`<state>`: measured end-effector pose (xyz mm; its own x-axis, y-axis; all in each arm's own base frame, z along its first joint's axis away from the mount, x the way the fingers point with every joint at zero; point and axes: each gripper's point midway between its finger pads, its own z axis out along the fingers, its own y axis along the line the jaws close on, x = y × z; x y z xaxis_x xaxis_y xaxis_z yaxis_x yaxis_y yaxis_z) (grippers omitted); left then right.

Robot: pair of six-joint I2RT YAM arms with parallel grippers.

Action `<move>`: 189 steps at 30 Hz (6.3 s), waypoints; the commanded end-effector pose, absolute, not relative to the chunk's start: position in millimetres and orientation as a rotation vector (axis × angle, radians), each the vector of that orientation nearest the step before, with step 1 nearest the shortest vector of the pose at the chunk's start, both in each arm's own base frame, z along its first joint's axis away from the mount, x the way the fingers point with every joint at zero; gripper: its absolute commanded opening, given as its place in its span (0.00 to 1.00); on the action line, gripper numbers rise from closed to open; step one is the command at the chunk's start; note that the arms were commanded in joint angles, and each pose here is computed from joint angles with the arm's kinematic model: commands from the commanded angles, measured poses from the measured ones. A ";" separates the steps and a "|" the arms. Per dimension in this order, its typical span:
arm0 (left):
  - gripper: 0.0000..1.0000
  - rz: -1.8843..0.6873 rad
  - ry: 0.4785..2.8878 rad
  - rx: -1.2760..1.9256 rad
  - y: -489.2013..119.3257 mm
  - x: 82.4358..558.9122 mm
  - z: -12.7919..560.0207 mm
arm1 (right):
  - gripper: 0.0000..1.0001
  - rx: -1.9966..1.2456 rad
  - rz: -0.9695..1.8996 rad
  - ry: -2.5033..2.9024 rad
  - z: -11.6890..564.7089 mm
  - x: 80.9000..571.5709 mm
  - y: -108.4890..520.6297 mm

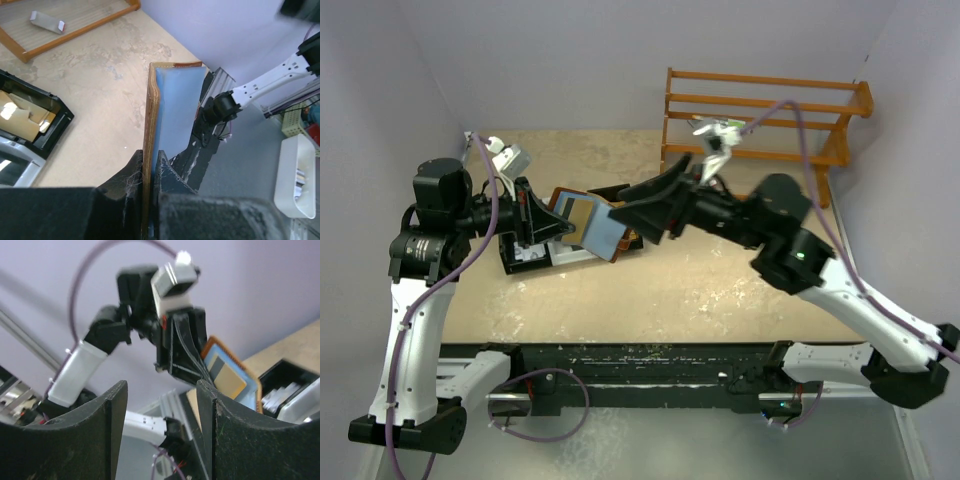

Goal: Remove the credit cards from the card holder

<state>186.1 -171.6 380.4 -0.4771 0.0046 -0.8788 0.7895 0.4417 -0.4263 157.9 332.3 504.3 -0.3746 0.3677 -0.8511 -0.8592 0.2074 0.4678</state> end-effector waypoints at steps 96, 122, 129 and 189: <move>0.09 -0.618 1.207 1.346 -156.0 106.0 412.9 | 0.00 -0.424 0.857 2.037 258.5 343.1 318.0; 0.18 -0.392 0.920 1.486 -156.5 109.4 387.4 | 0.38 -0.403 0.809 2.154 162.7 415.6 367.5; 0.14 -0.479 0.994 1.541 -159.2 138.3 348.1 | 0.72 -0.334 0.760 2.005 238.4 398.7 334.6; 0.99 -0.438 1.867 0.134 34.7 305.8 134.6 | 1.00 0.760 -0.333 1.673 162.7 285.9 -74.6</move>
<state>290.7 37.5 118.6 -0.4509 -0.1953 -0.8709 0.2388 0.9138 -0.3285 284.9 -66.0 140.6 -0.2123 0.3219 -0.9227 0.6309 0.7662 0.1221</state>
